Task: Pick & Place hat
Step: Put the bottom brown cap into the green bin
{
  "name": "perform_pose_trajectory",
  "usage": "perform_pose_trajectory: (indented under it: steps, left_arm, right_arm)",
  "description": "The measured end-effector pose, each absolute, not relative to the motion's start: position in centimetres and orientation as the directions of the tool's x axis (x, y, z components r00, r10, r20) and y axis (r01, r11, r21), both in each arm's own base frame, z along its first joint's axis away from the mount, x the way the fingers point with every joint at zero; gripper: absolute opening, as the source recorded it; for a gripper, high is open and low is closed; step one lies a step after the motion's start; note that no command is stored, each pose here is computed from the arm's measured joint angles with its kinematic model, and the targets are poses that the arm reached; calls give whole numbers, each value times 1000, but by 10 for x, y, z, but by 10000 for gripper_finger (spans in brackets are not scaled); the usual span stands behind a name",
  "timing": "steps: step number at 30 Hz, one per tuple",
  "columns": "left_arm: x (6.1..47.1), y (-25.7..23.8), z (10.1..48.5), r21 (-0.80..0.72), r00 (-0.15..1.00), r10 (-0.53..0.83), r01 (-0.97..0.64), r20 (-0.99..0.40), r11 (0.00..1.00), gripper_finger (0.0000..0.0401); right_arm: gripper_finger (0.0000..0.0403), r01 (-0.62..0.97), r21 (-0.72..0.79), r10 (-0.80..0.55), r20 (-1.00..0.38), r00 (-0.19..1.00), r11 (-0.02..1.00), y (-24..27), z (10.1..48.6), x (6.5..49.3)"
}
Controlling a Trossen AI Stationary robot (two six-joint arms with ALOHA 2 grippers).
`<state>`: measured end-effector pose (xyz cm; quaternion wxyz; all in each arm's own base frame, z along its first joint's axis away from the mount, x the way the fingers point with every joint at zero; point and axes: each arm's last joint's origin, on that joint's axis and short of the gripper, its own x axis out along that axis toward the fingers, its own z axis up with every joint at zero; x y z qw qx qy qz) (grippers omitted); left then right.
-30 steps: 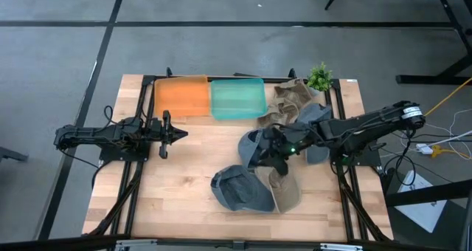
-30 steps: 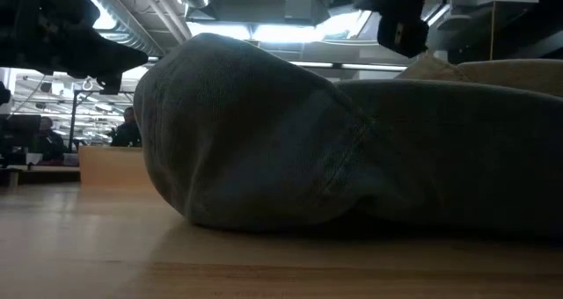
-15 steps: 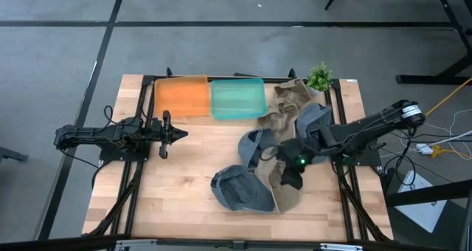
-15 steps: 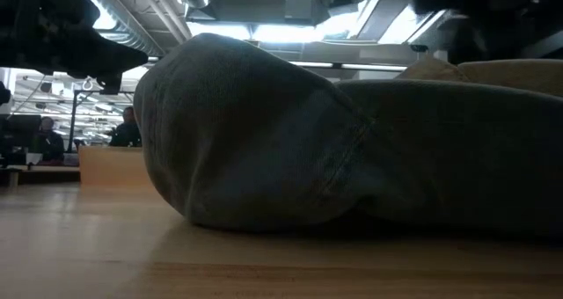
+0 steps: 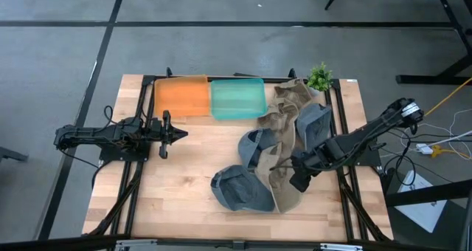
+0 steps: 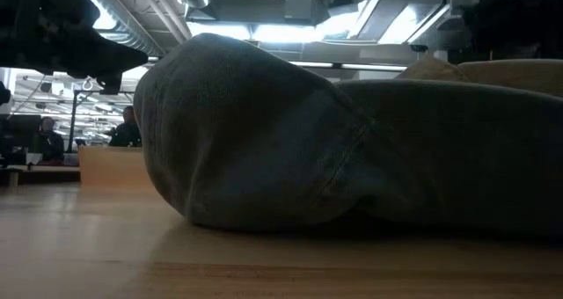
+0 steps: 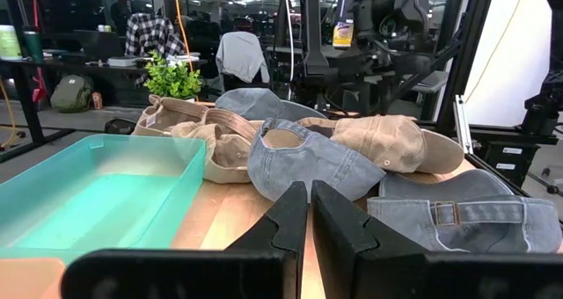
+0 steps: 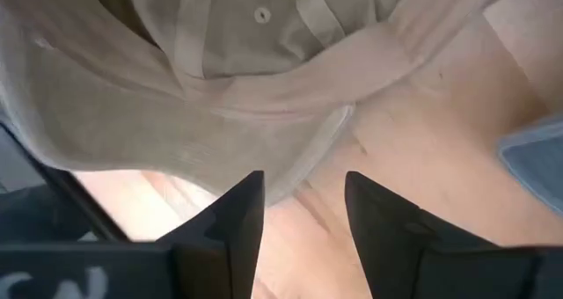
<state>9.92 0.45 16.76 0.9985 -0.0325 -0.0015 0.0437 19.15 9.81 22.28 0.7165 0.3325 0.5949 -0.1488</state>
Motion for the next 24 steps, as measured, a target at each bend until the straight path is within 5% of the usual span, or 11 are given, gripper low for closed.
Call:
perform_pose_trajectory:
  steps: [14,24]
  left_arm:
    - [99,5,168,-65,996,87,-87,0,994,17]
    - [99,5,167,-65,996,88,-87,0,994,17]
  right_arm:
    - [270,675,350,229,-937,265,649,98,175,182]
    - [280,645,417,278,-909,312,640,102,146,188]
